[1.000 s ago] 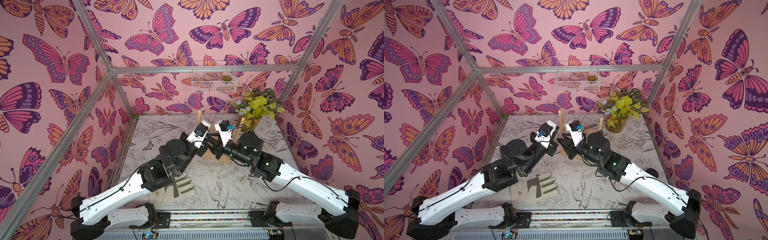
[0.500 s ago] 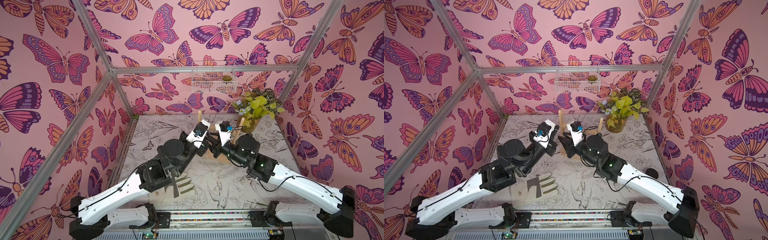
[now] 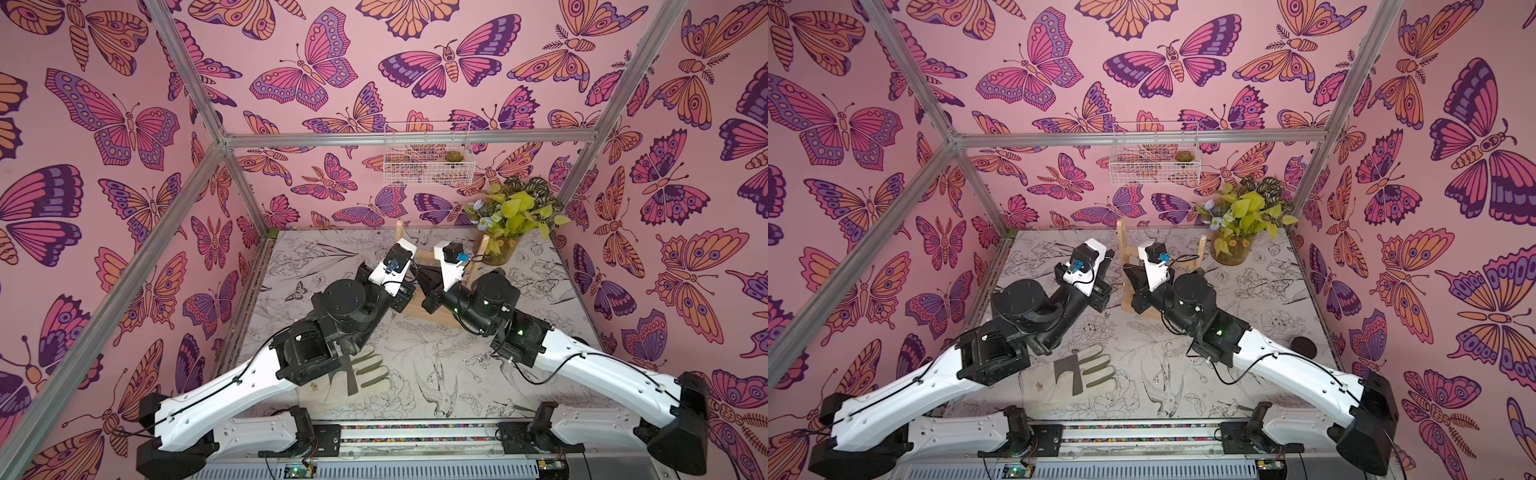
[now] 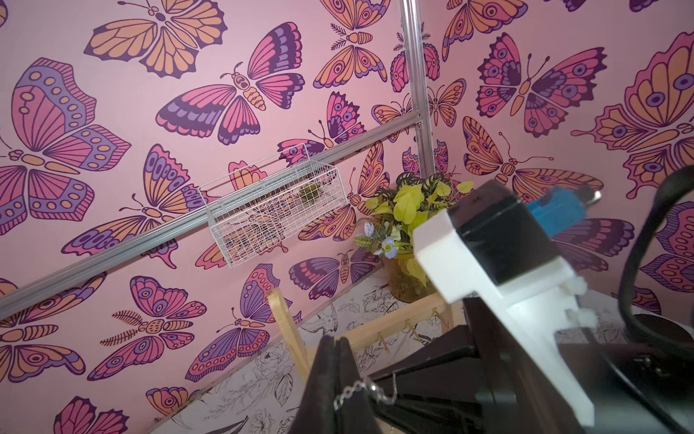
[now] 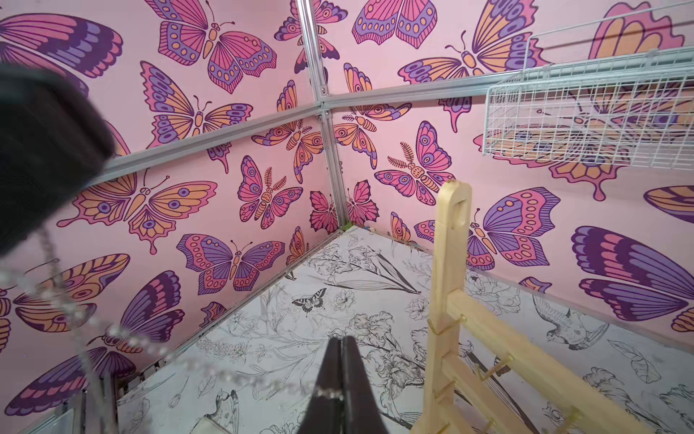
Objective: Hang the necklace on the jewelry display stand
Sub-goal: Hang the necklace on the stand.
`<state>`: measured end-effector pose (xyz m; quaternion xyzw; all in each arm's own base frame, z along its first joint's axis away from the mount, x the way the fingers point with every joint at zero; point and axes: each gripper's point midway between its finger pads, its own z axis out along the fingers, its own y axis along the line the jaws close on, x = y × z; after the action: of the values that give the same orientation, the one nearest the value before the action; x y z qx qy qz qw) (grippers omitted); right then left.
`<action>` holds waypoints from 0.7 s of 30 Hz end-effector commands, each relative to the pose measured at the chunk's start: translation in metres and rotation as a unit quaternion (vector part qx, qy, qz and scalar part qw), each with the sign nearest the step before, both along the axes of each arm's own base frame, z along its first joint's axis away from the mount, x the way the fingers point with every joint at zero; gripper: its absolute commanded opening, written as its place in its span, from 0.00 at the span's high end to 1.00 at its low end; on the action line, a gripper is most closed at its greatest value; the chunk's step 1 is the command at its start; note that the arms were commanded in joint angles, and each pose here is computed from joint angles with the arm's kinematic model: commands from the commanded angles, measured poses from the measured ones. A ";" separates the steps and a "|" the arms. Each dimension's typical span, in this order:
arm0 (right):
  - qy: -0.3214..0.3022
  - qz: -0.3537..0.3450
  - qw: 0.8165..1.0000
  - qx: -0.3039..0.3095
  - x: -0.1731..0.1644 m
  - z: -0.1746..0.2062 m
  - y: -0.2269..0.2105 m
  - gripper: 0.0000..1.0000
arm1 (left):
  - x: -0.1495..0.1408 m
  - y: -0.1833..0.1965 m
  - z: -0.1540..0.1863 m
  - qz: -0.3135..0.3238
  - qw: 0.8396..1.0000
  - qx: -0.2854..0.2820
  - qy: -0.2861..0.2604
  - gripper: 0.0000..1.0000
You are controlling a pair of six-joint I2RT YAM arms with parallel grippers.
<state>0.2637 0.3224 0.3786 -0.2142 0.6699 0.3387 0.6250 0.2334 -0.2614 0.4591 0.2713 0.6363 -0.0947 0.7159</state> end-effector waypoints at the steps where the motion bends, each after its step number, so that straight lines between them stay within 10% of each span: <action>1: -0.022 -0.013 0.999 0.020 -0.004 0.020 -0.010 0.97 | 0.010 0.012 -0.015 0.040 0.999 0.011 0.005 1.00; 21: 0.003 -0.024 0.996 -0.090 0.027 -0.006 0.025 0.95 | 0.073 0.059 -0.081 0.123 0.988 -0.031 0.089 1.00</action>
<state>0.2874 0.3447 0.3686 -0.2519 0.6992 0.2754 0.6098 0.3015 -0.2027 0.3818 0.1731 0.7203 -0.0292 0.6710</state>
